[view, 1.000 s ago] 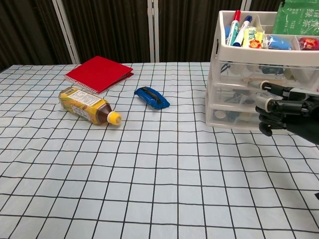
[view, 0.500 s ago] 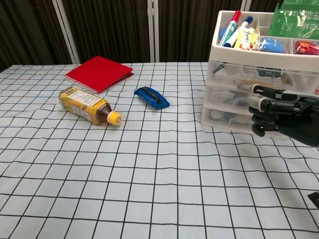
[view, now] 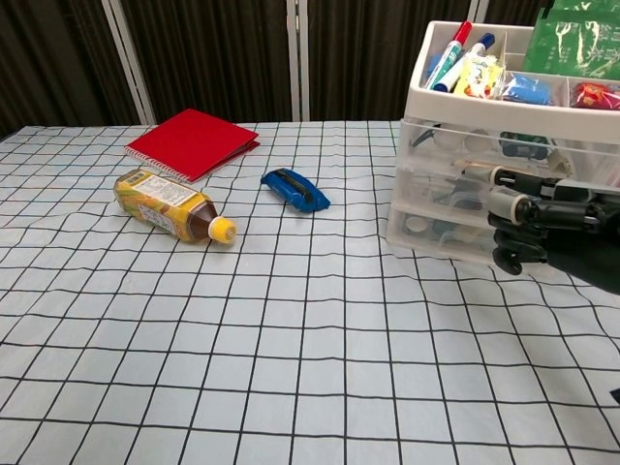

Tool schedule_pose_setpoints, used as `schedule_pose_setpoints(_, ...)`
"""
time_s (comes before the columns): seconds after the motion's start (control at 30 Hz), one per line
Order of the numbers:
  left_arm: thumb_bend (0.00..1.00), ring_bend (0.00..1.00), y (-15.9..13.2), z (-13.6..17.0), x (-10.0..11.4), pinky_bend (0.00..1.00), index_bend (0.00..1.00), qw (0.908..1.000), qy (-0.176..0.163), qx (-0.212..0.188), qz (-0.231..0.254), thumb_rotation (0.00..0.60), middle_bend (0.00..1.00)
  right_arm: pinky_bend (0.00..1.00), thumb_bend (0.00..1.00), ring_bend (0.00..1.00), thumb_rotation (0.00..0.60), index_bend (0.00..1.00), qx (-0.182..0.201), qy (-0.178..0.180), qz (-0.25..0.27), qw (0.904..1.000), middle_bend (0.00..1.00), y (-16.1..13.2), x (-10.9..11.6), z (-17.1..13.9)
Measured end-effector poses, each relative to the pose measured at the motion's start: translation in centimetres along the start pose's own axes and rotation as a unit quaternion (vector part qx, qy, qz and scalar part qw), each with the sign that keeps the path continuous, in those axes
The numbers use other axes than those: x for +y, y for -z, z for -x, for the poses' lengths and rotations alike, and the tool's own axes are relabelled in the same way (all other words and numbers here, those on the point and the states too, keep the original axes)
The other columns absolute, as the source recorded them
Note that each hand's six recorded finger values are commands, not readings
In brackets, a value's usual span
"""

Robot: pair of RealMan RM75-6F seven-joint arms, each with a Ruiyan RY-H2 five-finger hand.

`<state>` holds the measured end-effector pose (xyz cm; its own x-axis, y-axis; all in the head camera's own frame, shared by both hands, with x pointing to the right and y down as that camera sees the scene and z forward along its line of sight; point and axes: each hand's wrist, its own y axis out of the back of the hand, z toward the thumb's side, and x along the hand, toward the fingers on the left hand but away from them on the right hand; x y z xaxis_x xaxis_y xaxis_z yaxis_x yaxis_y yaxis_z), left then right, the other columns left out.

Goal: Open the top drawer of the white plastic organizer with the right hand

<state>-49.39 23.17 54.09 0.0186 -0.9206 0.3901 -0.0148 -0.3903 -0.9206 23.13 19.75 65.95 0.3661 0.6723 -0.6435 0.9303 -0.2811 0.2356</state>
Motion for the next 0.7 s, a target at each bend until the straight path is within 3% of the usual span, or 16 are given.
schedule_pose_setpoints(0.3, 0.00, 0.00, 0.1, -0.1, -0.1, 0.00, 0.00, 1.0000, 0.003, 0.003, -0.001, 0.600, 0.00, 0.72, 0.50, 0.85, 0.600, 0.18, 0.025, -0.004, -0.020, 0.9995, 0.87, 0.5, -0.4, -2.6)
schedule_pose_setpoints(0.7, 0.00, 0.00, -0.1, 0.1, 0.0, 0.00, 0.00, 1.0000, 0.002, 0.000, -0.001, 0.600, 0.00, 0.71, 0.48, 0.84, 0.600, 0.14, 0.070, 0.010, -0.103, 0.9922, 0.86, 0.3, -1.0, -5.1)
